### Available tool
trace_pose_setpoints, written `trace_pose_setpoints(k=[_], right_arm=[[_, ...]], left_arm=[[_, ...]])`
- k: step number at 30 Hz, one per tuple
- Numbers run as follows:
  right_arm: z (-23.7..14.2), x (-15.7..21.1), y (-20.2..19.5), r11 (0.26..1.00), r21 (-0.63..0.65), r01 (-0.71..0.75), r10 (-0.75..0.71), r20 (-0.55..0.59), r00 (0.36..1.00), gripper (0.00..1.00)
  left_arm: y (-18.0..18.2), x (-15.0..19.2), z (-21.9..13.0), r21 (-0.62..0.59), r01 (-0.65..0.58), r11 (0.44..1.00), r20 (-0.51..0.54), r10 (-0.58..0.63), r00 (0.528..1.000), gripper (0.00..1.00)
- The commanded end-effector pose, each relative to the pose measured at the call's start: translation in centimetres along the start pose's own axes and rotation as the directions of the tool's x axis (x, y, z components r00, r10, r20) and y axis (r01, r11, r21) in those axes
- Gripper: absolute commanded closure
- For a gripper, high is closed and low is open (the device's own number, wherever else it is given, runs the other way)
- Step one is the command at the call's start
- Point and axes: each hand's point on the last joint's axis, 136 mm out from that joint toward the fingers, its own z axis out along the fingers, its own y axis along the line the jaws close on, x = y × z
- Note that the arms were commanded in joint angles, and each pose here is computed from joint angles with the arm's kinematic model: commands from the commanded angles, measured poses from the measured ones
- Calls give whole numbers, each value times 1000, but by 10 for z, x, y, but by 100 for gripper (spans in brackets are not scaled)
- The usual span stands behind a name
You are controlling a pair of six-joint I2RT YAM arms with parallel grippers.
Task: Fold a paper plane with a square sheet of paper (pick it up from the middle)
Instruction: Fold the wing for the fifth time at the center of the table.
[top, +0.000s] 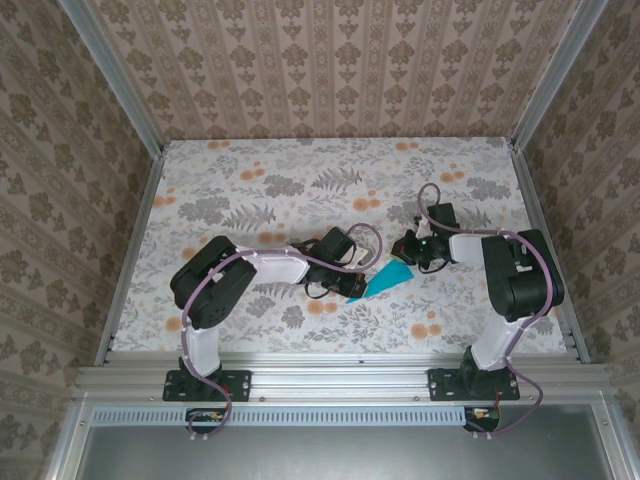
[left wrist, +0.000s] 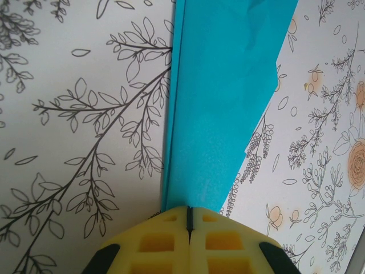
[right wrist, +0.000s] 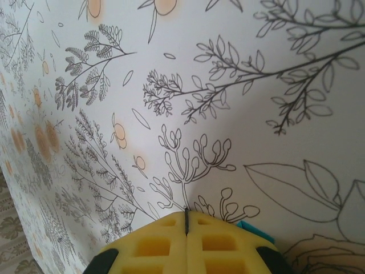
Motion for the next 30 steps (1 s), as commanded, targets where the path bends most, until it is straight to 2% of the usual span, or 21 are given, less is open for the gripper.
trace_pose_setpoints(k=[1, 13, 20, 25, 30], right_arm=[[-1, -27, -22, 996, 87, -19, 11, 91, 996, 99], [-8, -41, -16, 998, 69, -2, -5, 106, 994, 99], [-41, -36, 17, 998, 15, 67, -68, 139, 988, 99], [-55, 3, 33, 996, -46, 73, -68, 111, 991, 98], [-38, 59, 38, 995, -89, 35, -32, 31, 999, 98]], left_arm=[[61, 107, 10, -229, 94, 969, -301, -162, 940, 96], [60, 113, 4, -231, 102, 967, -294, -170, 940, 96], [58, 107, 10, -222, 95, 970, -295, -160, 942, 96], [57, 103, 12, -213, 93, 973, -287, -153, 946, 96], [54, 99, 16, -194, 95, 976, -283, -148, 948, 96]])
